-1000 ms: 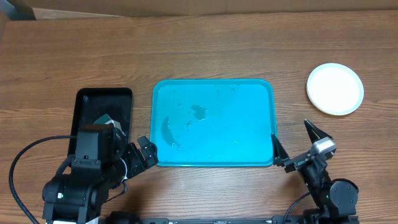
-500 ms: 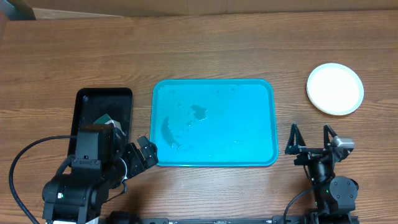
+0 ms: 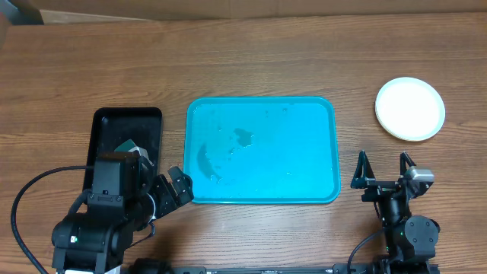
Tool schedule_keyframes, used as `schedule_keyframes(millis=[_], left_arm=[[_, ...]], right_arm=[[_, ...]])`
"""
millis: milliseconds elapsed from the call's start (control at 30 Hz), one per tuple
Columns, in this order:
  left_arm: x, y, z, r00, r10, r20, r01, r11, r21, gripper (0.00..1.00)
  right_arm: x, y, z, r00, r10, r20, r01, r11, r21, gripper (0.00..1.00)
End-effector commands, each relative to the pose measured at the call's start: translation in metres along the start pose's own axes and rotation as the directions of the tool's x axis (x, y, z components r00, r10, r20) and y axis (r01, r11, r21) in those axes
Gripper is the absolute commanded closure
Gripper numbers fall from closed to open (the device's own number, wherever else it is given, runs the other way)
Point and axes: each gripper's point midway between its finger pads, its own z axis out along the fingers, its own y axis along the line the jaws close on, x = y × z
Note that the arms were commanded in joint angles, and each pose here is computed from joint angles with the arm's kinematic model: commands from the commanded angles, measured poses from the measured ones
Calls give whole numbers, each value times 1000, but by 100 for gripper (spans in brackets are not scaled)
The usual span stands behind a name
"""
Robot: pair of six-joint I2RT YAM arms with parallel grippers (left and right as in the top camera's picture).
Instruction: Clean dirty plates on tray and stack at the side
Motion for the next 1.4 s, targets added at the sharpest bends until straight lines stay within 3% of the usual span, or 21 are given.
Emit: schedule_keyframes(millis=[0,1233,1367], left_arm=[[-1,1,0,1000,-3,8,3,1000,-7,0],[7,11,0,1000,1,-23,-3,999,-54,0],[8,0,-1,994,108,-17,-108,994,14,0]], right_arm=[[1,-1,0,999,-44,6,44,999,1,0],[1,-1,0,999,-44,8,43,999,1,0],[1,-1,0,999,-44,8,43,999,1,0]])
